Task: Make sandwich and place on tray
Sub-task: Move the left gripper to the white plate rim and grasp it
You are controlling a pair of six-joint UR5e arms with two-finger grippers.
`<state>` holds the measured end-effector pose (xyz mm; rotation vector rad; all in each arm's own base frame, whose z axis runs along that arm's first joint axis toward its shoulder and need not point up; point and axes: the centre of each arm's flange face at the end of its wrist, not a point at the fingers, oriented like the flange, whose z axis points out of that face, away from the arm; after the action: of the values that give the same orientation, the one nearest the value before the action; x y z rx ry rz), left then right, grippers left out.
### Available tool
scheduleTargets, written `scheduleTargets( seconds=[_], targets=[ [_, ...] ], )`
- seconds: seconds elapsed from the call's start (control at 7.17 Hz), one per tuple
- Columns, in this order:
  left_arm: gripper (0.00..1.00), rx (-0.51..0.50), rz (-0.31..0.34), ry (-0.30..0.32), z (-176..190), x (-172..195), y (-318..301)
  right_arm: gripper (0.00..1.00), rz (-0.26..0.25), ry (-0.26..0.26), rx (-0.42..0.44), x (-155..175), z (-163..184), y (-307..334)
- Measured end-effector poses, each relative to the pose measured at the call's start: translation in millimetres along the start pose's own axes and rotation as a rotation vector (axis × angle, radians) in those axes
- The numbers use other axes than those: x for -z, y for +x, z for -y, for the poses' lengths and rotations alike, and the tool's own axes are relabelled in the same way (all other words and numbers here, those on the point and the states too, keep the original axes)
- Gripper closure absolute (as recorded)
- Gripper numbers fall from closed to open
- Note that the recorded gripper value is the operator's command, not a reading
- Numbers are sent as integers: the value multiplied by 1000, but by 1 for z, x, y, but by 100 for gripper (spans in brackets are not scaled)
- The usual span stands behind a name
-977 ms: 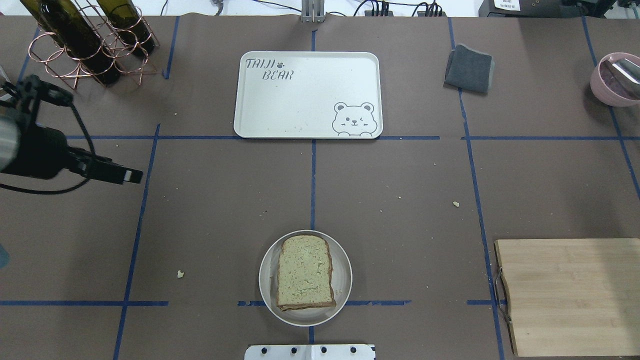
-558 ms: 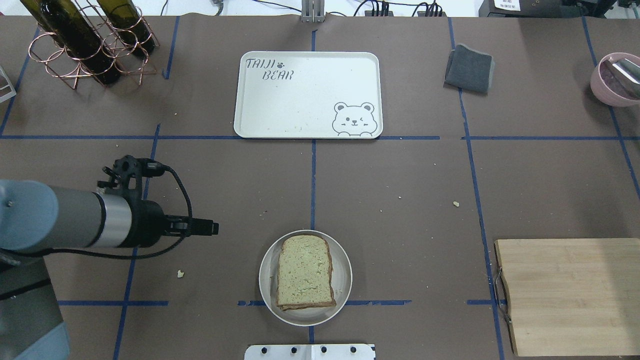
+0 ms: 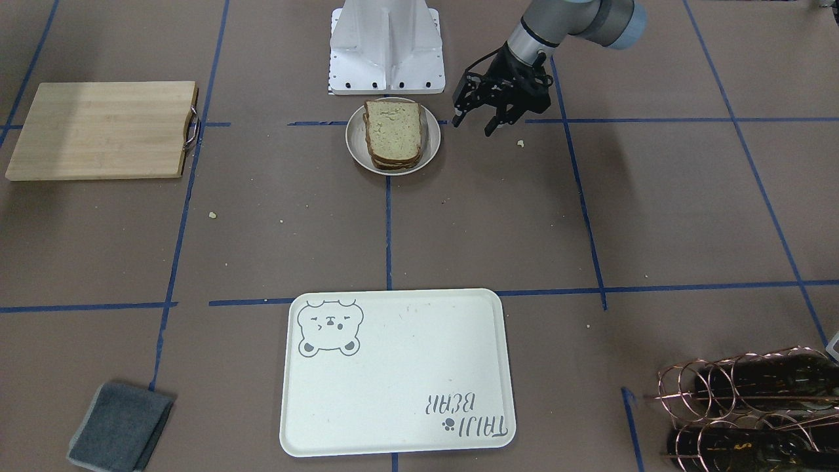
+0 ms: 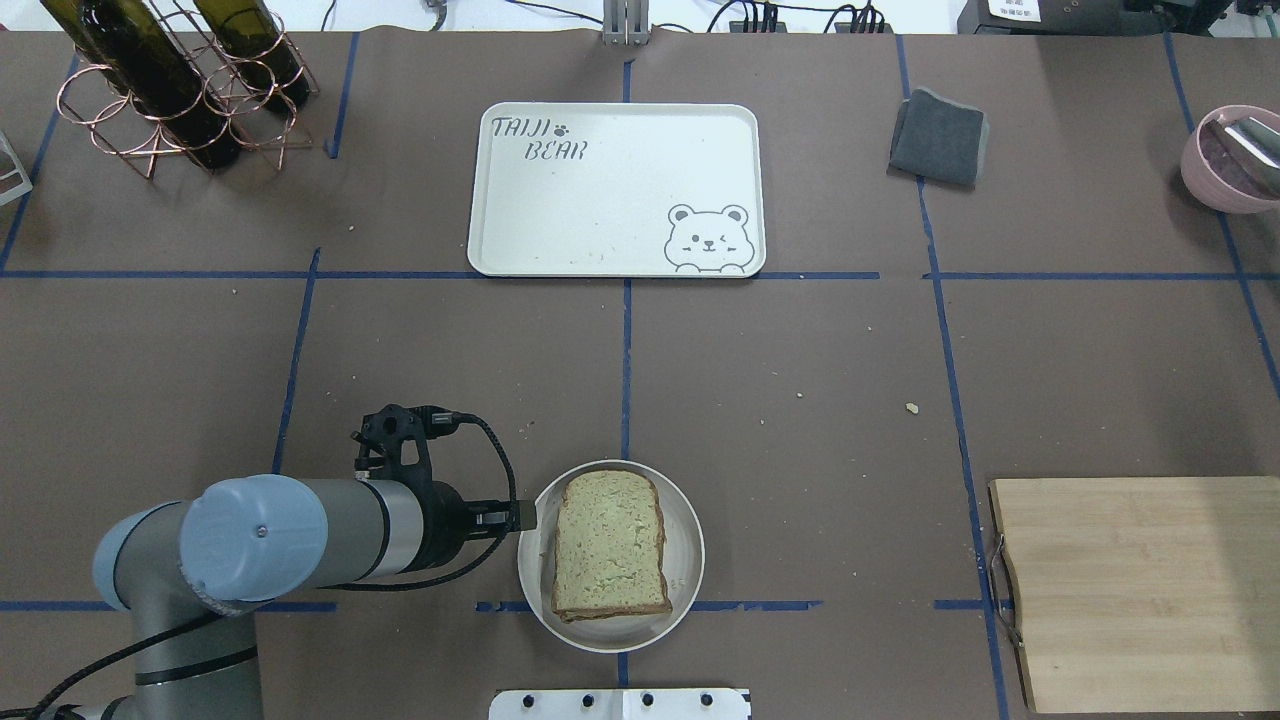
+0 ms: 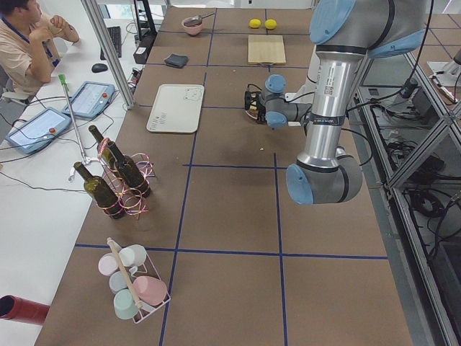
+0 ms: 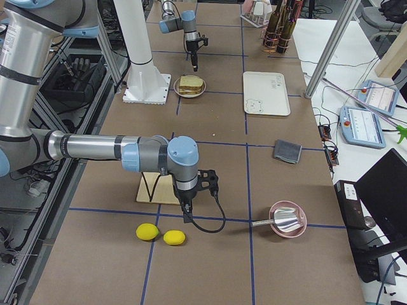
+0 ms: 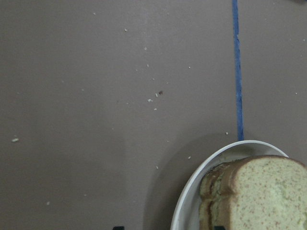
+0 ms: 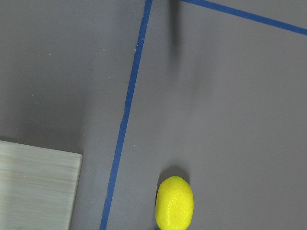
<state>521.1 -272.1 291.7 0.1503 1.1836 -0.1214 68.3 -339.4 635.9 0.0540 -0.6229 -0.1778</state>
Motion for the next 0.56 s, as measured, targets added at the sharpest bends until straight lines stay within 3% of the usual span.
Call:
scheduleTargets(
  seconds=[0.42,0.56],
  targets=[
    [57,-3,18,-13,-11,-16,1,0,1,-4,-5,-2,-1,2],
    [69,-5,22,-18,-14,-19,1,0,1,-6,-6,-3,-1,3]
  ],
)
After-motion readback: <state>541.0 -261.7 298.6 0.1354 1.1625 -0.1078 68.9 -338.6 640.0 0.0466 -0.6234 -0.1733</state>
